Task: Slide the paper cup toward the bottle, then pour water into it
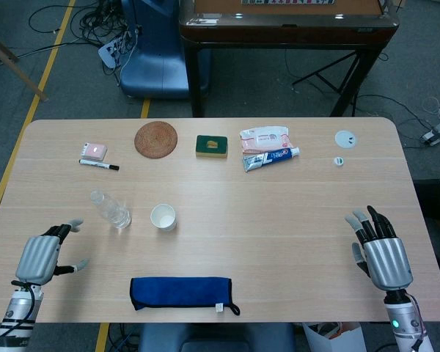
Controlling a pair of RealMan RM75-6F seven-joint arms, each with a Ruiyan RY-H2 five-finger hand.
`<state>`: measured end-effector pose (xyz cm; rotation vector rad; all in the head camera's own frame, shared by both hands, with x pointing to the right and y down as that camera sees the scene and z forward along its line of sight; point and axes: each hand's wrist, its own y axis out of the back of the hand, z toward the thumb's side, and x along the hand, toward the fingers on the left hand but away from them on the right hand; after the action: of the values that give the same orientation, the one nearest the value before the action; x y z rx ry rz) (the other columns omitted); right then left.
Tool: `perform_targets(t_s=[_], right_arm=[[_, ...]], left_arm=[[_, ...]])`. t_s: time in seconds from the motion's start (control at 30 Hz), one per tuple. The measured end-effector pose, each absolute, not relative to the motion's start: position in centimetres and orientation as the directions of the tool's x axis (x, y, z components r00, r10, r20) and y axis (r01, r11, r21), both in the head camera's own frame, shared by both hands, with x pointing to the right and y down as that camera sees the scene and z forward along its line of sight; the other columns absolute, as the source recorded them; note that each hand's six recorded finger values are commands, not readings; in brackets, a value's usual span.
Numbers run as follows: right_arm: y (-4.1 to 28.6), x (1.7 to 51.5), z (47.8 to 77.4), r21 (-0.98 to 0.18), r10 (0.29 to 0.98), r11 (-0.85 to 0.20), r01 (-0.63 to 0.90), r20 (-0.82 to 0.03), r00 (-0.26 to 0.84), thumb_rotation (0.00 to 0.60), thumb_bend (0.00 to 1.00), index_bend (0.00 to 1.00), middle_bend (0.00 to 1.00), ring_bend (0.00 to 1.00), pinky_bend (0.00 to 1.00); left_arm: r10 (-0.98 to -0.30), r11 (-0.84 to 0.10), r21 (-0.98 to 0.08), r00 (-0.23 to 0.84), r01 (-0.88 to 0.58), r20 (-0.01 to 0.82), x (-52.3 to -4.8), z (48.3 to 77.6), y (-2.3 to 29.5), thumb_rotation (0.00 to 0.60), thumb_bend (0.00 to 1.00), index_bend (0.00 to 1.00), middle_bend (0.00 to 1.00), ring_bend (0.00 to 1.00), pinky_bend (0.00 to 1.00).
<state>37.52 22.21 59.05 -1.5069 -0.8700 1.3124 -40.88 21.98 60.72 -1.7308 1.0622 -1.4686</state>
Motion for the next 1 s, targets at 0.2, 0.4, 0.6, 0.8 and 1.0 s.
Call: perform_targets(t_s=[0.2, 0.4, 0.6, 0.8, 1.0], right_arm=[[22.1, 37.6, 59.0, -0.945, 0.927, -0.323, -0.057, -0.328, 0.18, 0.6, 0.52, 0.23, 0.18, 0.04, 0.19], [22.1, 37.6, 59.0, -0.944, 0.926, -0.325, -0.055, -0.329, 0.182, 0.6, 0.52, 0.23, 0.18, 0.04, 0.19], [22.1, 37.6, 59.0, -0.943, 0.925, -0.328, -0.054, -0.332, 0.186, 0.6, 0.52, 0.23, 0.18, 0.04, 0.19], [22.1, 37.6, 58.8, -0.944, 0.926, -0.325, -0.05, -0.328, 0.188, 0.6, 0.52, 0.23, 0.18, 0.04, 0.19], [22.1, 37.7, 58.8, -0.943, 0.925, -0.328, -0.05, -0.332, 0.187, 0.6, 0.52, 0.23, 0.18, 0.04, 0.19]], left_arm=[[-0.882, -0.46, -0.861, 0.003, -0.217, 0.471, -41.4, 61.2, 20.5, 0.6, 0.0, 0.28, 0.36, 0.34, 0.53], [-0.858, -0.474, -0.836, -0.068, -0.276, 0.509, -41.8, 62.2, 19.3, 0.6, 0.0, 0.23, 0.34, 0.31, 0.51], [-0.842, -0.491, -0.813, -0.068, -0.313, 0.535, -40.5, 63.2, 17.8, 0.6, 0.0, 0.15, 0.25, 0.23, 0.45], [-0.845, -0.465, -0.79, -0.064, -0.401, 0.53, -39.8, 63.7, 16.9, 0.6, 0.0, 0.14, 0.21, 0.21, 0.42], [-0.828, -0.454, -0.725, -0.057, -0.518, 0.558, -39.0, 64.7, 16.3, 0.6, 0.0, 0.13, 0.21, 0.21, 0.39]])
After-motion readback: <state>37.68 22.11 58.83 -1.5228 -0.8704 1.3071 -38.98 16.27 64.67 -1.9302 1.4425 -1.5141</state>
